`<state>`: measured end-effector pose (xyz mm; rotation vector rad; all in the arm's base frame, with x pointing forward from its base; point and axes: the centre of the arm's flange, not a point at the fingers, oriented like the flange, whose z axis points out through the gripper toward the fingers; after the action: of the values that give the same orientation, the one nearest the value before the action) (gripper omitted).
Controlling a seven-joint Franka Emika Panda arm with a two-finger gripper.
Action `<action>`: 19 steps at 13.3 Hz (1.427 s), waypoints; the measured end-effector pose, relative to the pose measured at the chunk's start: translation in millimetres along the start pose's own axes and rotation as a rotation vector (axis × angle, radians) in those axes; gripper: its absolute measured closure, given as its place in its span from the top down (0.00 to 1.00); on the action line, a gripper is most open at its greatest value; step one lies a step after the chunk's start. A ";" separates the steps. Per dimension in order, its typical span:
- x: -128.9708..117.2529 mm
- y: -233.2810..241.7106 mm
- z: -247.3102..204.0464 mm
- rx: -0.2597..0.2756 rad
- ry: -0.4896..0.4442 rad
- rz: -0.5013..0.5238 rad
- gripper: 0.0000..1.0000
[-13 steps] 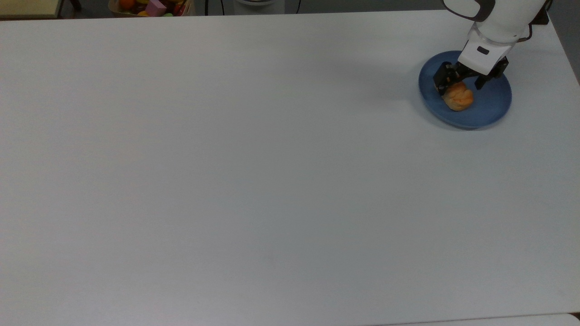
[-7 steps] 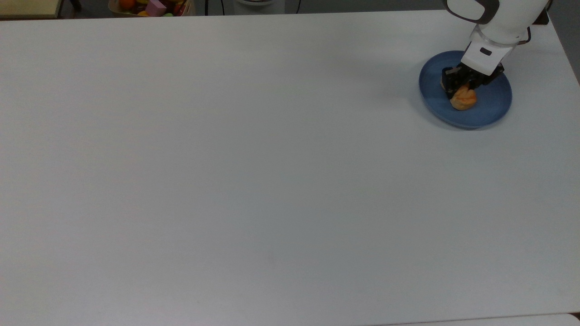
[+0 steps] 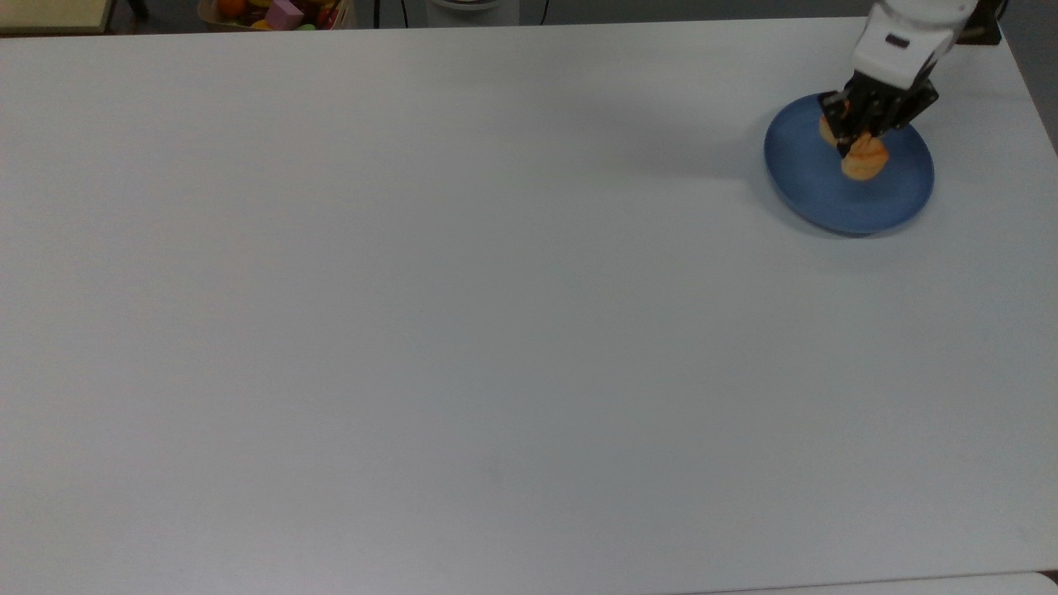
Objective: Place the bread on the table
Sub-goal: 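Lift the bread roll off the plate and carry it across the table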
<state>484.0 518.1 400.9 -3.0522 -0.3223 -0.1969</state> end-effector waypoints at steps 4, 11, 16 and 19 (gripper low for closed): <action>-4.8 40.8 -92.9 0.081 0.053 -0.001 0.13; 9.6 169.8 -160.5 0.037 -0.015 -0.007 0.13; 34.4 324.0 -180.3 -0.004 -0.046 0.030 0.13; 34.0 461.4 -181.0 -0.023 -0.053 0.049 0.13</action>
<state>593.0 60.4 560.5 -3.0888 -0.2503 -0.1176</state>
